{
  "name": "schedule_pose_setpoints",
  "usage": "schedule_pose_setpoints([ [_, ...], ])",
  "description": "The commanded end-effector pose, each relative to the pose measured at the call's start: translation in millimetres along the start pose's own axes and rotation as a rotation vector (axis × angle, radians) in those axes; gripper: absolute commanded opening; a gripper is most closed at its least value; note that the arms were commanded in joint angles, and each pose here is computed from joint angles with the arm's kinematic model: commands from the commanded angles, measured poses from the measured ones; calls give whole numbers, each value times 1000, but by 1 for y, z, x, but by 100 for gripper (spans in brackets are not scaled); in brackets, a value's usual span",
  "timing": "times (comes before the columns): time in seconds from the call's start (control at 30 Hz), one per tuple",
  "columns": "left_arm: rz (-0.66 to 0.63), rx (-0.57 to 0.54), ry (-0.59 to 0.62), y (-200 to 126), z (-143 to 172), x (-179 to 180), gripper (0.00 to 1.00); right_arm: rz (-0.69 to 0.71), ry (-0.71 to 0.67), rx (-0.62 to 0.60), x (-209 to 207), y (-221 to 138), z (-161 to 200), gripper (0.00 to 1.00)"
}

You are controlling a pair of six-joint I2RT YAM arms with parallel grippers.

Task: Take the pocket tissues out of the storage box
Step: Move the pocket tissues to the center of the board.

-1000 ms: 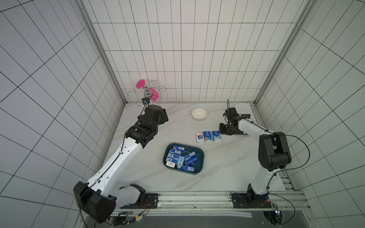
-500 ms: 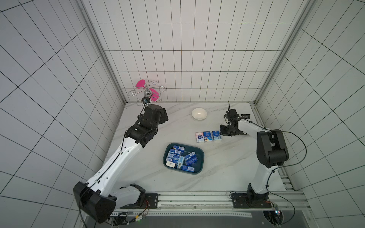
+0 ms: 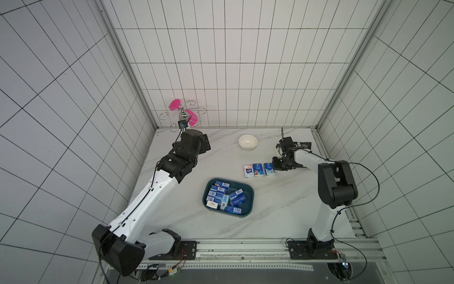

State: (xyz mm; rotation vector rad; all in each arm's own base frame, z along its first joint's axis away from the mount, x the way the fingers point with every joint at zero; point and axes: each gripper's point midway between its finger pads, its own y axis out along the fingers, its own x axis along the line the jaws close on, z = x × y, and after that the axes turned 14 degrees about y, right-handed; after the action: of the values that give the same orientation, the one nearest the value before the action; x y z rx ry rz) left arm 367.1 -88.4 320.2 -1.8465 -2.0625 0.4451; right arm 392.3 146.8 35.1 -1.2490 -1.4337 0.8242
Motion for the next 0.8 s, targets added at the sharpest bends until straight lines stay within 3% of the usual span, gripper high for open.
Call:
schedule_pose_setpoints([
  [0.0,-13,-29,0,-6,-11,3,99,23,-13,37,-3,7,10,6],
  [0.57,-16,-27,2,-7,-8,5,99,13,-52,12,16,5,10,9],
  [0.77,-18,-25,4,-6,-7,5,98,86,-68,-46,7,-14,-2,21],
])
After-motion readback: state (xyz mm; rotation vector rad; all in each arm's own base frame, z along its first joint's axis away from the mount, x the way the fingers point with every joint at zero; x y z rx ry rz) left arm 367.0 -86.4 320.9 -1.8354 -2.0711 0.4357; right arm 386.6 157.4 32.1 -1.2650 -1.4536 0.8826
